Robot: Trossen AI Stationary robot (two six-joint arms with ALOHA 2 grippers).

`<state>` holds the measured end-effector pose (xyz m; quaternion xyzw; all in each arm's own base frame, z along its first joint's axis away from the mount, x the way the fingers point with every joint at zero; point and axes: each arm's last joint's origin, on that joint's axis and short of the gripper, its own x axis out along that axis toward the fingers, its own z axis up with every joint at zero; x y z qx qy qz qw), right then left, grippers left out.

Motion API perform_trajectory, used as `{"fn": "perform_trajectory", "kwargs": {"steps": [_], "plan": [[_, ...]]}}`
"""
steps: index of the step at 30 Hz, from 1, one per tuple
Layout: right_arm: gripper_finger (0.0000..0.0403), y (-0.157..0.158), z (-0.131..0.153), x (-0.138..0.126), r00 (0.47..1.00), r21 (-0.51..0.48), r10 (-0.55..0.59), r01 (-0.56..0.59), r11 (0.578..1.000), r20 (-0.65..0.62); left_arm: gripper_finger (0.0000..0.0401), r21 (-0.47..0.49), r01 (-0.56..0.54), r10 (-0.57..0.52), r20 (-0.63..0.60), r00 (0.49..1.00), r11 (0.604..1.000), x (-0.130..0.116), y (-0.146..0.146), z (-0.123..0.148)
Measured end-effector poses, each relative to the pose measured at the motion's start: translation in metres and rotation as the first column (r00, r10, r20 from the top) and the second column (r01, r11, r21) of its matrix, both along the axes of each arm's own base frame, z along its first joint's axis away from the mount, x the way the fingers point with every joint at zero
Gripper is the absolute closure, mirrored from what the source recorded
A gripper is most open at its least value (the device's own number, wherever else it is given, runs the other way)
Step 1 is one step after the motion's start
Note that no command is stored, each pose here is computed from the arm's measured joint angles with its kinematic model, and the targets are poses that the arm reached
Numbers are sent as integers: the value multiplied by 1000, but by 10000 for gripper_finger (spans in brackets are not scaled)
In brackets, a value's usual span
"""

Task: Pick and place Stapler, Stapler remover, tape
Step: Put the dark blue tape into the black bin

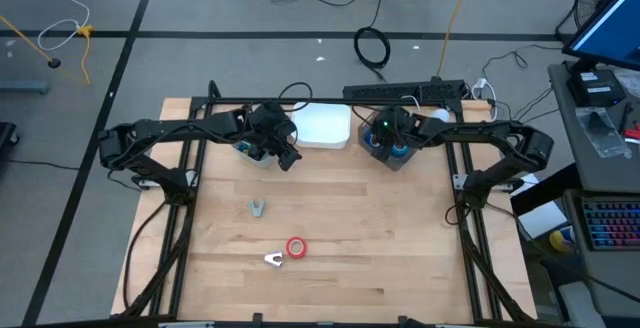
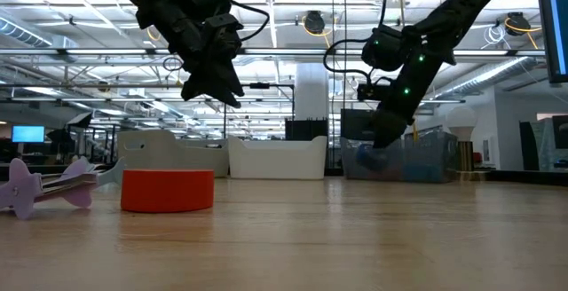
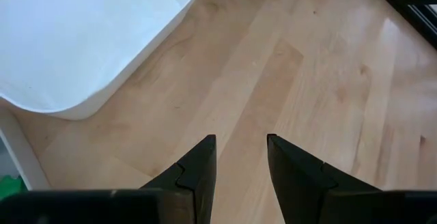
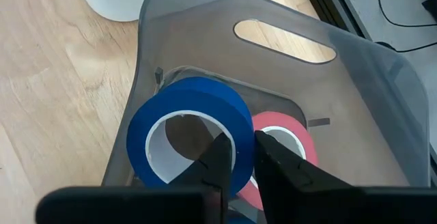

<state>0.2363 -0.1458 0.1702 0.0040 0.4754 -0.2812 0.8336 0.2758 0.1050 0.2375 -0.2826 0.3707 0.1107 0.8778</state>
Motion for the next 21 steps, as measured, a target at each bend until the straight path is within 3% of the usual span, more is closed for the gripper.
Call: {"fn": "perform_trajectory", "kwargs": {"steps": [21], "plan": [[294, 0, 5, -1, 1000, -17, 2, -2, 1000, 16, 270, 10, 10, -10, 0, 1000, 1000, 0, 0, 0]]}}
